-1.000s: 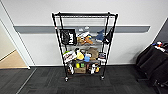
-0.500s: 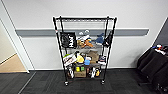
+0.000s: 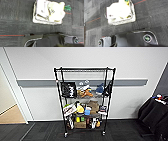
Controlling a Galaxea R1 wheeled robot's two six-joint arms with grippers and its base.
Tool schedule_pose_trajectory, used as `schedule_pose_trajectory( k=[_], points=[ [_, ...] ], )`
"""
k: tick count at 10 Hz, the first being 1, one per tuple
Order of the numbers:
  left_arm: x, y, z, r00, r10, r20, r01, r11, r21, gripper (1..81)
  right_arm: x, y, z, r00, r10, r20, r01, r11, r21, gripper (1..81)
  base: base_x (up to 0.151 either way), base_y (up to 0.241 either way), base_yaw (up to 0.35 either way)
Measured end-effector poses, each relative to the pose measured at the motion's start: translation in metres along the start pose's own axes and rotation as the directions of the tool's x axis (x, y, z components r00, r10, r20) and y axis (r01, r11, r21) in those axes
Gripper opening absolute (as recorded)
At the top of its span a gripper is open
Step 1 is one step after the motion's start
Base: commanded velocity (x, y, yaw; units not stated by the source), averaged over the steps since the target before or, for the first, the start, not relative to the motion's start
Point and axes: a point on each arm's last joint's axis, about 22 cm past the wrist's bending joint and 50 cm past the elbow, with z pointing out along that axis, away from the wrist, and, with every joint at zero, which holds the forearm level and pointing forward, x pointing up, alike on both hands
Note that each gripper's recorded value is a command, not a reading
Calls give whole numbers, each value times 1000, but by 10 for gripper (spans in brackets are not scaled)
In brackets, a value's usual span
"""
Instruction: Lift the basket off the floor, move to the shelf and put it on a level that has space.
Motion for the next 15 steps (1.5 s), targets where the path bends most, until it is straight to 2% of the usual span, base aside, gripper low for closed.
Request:
schedule_pose_trajectory(
  k=[3,5,8,13,15],
  points=[
    [40,2,12,1000,20,-5,-20,1000,-1,811,57,4,11,999,-20,-33,20,1000,-8,811,0,0,0],
    [52,-4,31,1000,16,24,-16,1000,4,811,72,13,26,1000,-9,-10,8,1000,-20,811,0,0,0],
    [40,-17,70,996,-6,90,5,1000,14,811,83,29,54,999,32,24,-31,999,-38,811,0,0,0],
    [53,-33,124,990,-30,137,28,999,17,811,97,50,101,995,57,80,-53,997,-57,811,0,0,0],
    [70,-36,135,992,-22,126,21,1000,14,811,126,49,113,997,50,56,-47,998,-50,811,0,0,0]
  ],
)
